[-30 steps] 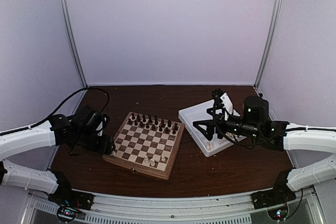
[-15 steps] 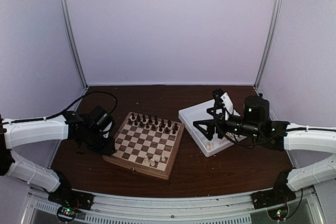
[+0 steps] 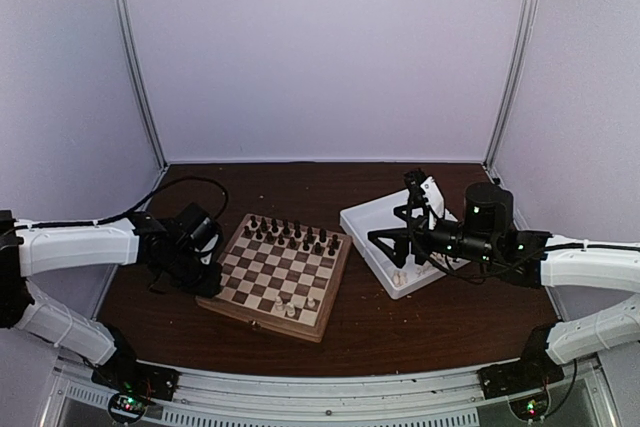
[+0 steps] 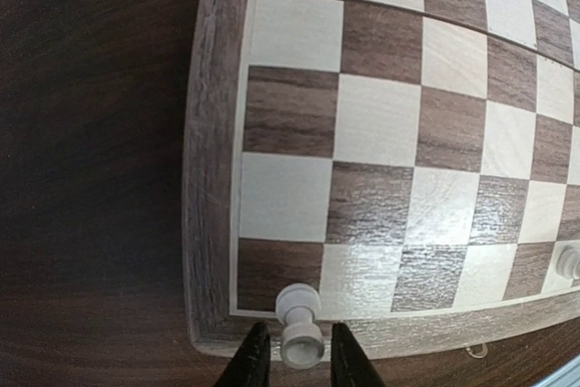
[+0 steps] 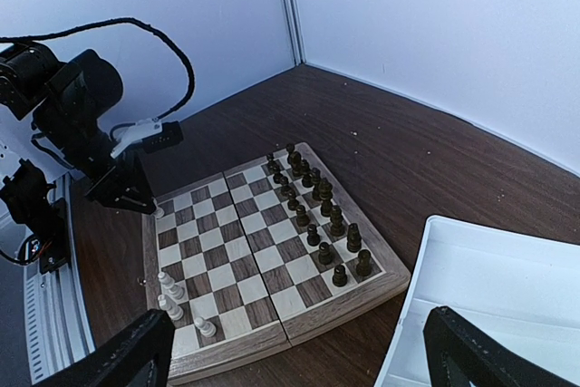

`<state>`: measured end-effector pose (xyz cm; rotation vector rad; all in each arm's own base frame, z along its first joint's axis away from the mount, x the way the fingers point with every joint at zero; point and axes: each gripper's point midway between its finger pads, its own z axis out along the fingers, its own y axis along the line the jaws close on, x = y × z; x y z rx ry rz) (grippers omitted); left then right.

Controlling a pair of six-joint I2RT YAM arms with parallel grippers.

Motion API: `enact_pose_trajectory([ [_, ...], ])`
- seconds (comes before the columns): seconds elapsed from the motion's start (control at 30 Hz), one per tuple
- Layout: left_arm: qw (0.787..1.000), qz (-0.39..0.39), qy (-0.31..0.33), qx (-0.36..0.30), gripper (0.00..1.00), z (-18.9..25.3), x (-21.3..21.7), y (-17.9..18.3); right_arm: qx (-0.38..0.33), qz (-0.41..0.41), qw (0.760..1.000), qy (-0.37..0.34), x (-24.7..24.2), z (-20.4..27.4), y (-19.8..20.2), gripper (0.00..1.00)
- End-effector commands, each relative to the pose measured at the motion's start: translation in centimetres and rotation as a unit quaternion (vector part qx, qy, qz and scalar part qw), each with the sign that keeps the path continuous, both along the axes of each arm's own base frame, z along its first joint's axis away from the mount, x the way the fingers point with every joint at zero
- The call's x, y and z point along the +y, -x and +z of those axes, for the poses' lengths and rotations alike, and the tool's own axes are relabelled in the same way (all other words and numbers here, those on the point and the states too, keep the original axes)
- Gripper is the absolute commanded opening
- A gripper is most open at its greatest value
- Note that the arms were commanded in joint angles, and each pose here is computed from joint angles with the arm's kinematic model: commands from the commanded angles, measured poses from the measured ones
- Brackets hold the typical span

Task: Set up the chess pieces on the board
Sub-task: Pick up the chess piece from the chessboard.

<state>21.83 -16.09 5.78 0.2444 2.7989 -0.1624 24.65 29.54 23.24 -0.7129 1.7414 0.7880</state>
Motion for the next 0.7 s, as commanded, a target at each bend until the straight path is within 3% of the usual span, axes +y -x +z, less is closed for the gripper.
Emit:
enact_pose_trajectory([
  [0.0, 1.0, -0.002, 0.012, -0.017, 0.2, 0.7, -0.9, -1.4, -0.005, -0.003, 1.0, -0.009, -0.4, 0.4, 0.1, 1.0],
  [0.13, 1.0, -0.002, 0.004, -0.022, 0.07, 1.0, -0.7, -1.7, -0.006, -0.006, 1.0, -0.008, -0.5, 0.5, 0.1, 1.0],
  [0.33, 0.999, -0.031, 0.014, -0.025, 0.0, 2.3, -1.4, -1.7, -0.006, -0.006, 1.0, -0.008, -0.5, 0.5, 0.0, 1.0],
  [0.5, 0.994, -0.075, 0.073, -0.006, 0.0, 3.8, -4.5, -1.1, -0.006, -0.005, 1.0, -0.009, -0.4, 0.5, 0.0, 1.0],
  [0.67, 0.988, -0.123, 0.089, -0.04, 0.0, 6.4, -7.0, -0.5, -0.005, -0.005, 1.0, -0.011, -0.4, 0.5, 0.1, 1.0],
])
